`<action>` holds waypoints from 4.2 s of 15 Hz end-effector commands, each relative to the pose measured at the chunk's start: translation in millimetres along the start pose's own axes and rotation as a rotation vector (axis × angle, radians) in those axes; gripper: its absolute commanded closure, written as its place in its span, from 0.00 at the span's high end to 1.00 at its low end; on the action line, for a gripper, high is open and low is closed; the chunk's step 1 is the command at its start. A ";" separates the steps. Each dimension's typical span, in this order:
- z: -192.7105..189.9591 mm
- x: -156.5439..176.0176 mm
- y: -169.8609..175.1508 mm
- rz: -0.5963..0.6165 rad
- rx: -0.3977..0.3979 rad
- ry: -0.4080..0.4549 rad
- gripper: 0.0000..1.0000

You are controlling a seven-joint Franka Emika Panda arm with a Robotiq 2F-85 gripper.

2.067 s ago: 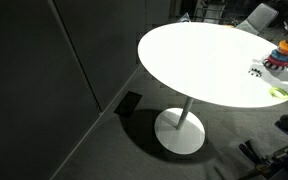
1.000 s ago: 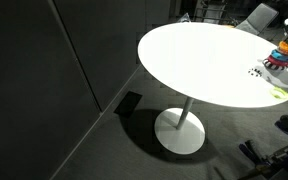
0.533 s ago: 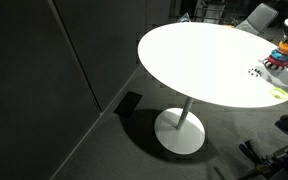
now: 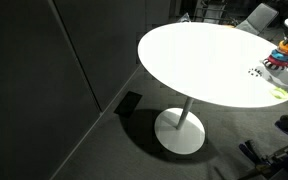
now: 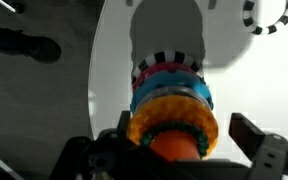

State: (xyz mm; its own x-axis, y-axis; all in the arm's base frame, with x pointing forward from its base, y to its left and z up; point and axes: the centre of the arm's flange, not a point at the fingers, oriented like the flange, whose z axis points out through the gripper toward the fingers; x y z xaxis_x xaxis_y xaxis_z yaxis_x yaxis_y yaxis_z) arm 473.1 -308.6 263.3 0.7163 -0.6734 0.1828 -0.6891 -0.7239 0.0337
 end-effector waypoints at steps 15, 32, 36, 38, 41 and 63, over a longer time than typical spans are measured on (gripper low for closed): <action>7.1 -1.1 6.2 0.010 -0.010 -0.002 0.60; -61.5 7.0 -8.3 -0.002 0.053 0.080 0.18; -87.6 9.4 -10.1 -0.003 0.074 0.113 0.18; -99.5 10.7 -10.2 -0.002 0.084 0.124 0.18; -115.2 12.2 -13.0 -0.003 0.098 0.138 0.18; -67.2 -41.0 -116.7 -0.177 0.066 0.045 0.18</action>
State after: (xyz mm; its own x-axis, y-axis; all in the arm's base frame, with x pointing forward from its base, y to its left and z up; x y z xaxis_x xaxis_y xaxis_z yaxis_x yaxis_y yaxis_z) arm 516.6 -194.2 329.7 0.8230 -0.5247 0.2178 -0.5351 -0.8447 -0.0133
